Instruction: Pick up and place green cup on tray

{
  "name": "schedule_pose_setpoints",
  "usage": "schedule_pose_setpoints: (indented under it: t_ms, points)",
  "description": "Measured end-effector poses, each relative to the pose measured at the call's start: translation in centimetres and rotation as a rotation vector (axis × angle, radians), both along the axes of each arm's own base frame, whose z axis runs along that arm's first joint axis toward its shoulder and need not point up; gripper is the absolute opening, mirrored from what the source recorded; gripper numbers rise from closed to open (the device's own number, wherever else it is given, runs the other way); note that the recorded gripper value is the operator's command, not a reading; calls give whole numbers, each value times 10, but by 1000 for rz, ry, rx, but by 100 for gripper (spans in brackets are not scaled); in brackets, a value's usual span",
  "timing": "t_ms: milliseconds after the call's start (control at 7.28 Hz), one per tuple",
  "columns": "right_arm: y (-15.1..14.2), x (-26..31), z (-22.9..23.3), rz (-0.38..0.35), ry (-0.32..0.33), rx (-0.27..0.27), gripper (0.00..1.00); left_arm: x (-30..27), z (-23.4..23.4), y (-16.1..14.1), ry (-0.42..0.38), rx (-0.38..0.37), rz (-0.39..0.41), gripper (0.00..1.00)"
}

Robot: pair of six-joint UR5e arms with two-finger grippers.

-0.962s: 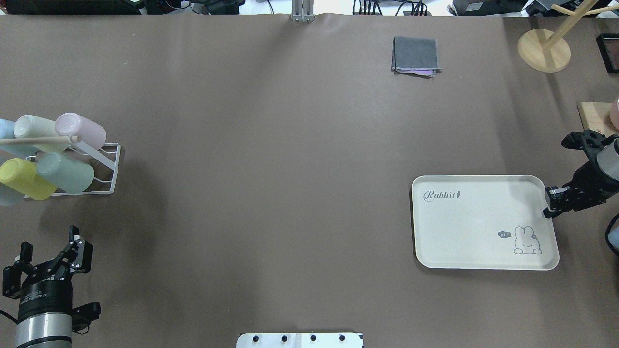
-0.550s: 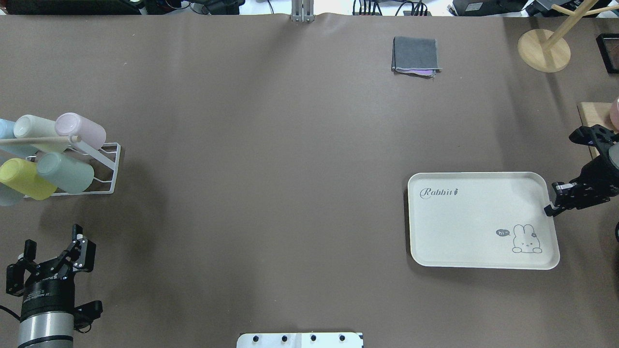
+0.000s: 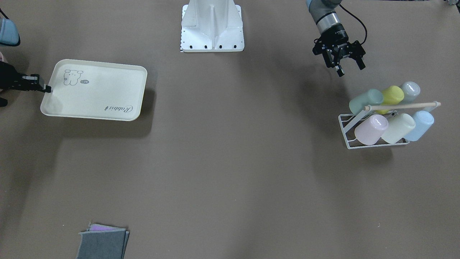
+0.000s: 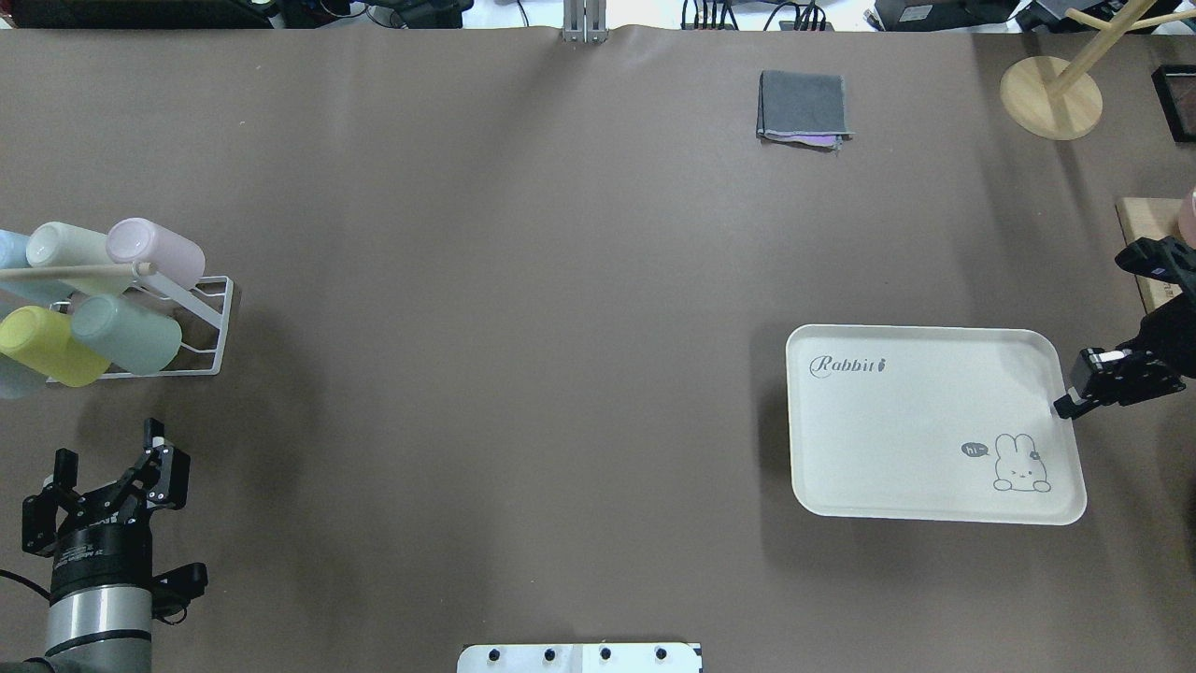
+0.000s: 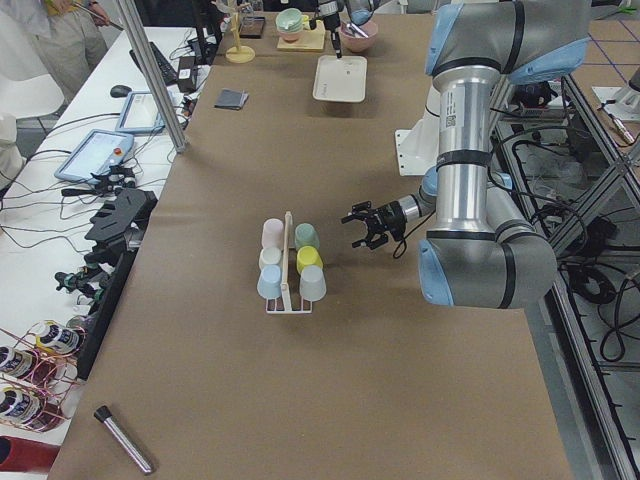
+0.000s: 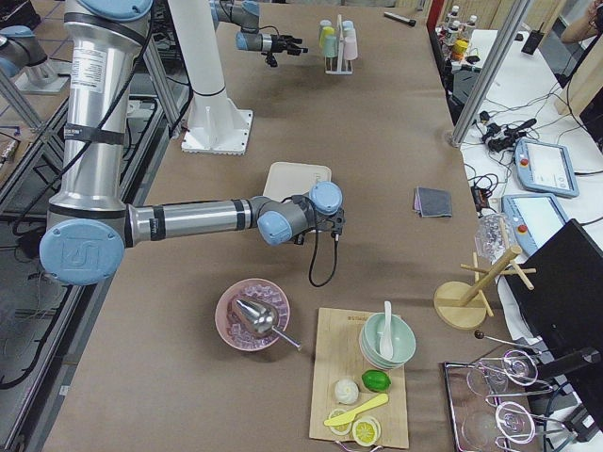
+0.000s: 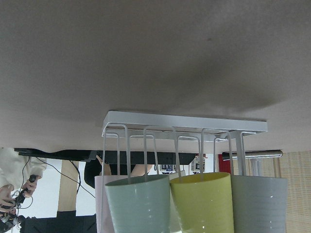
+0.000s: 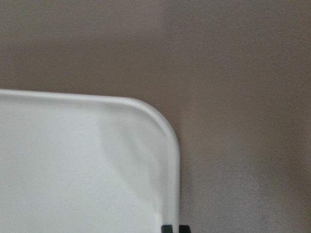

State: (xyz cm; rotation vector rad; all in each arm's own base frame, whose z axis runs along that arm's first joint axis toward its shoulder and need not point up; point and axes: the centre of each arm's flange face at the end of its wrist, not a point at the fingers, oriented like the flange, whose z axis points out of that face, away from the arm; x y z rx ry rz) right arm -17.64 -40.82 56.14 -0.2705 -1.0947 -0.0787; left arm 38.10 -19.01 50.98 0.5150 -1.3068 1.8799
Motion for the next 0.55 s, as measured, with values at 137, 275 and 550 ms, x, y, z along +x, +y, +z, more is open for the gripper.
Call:
schedule_pose_setpoints:
  t_ms: [137, 275, 550]
  points:
    - [-3, -1, -8, -9, -29, 2, 0, -2, 1, -8, 0, 7, -16, 98]
    - [-9, -6, -19, -17, -52, 13, 0, -4, 4, -17, 1, 22, -32, 98]
    - [-29, -27, -48, -32, -77, 57, 0, -1, 12, -31, 9, 45, -58, 98]
